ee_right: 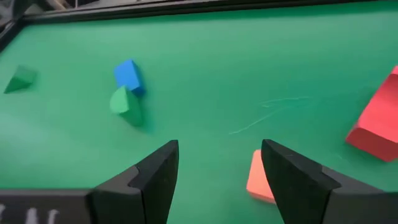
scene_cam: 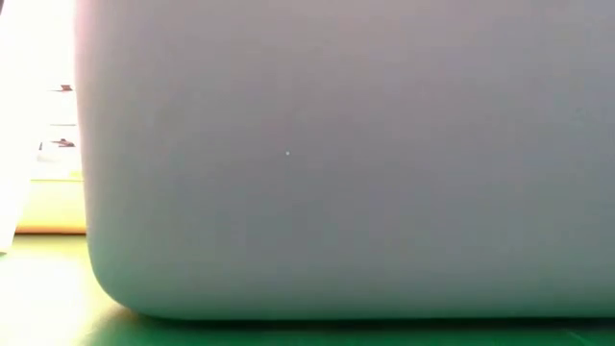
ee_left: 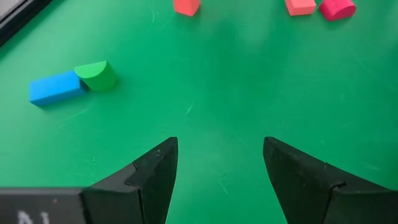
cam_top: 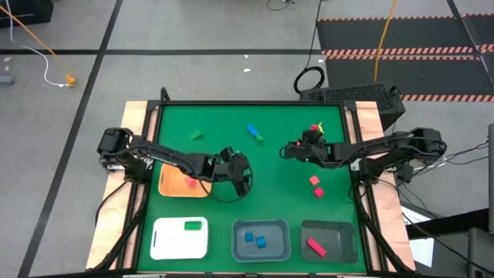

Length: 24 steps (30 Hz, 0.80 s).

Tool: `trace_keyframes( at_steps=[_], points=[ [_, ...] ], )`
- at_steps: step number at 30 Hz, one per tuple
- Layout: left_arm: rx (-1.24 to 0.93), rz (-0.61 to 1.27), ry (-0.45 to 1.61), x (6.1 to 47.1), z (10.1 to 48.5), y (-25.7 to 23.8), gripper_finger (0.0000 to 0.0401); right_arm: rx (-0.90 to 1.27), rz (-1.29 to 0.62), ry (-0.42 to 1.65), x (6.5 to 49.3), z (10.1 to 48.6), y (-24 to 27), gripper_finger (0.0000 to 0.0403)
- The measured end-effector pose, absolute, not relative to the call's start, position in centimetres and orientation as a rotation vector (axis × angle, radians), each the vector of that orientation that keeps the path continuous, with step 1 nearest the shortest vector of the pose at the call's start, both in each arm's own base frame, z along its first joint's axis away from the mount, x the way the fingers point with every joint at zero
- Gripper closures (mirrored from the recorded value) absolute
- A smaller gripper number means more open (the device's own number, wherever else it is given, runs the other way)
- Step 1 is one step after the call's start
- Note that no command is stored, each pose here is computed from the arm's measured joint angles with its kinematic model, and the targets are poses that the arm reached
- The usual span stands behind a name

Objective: Sort & place blocks by color
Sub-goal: Put the top orange block into the yellow bin

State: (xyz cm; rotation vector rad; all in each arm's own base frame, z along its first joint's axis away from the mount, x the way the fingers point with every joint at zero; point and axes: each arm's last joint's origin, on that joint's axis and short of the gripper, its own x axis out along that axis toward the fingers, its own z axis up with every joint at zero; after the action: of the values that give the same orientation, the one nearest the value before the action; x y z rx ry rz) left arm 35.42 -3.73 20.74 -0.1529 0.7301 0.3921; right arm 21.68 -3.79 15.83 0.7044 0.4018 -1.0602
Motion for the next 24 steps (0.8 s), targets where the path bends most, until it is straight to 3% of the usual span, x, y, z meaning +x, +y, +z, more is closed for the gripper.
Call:
trace_keyframes(
  at_steps=[24],
  points=[
    [-0.118, 0.458, 0.744, 35.7, 20.8, 1.0, 0.0162, 0.686, -1.14, 0.468, 21.5, 14.6, -5.6, 0.0183]
  ],
)
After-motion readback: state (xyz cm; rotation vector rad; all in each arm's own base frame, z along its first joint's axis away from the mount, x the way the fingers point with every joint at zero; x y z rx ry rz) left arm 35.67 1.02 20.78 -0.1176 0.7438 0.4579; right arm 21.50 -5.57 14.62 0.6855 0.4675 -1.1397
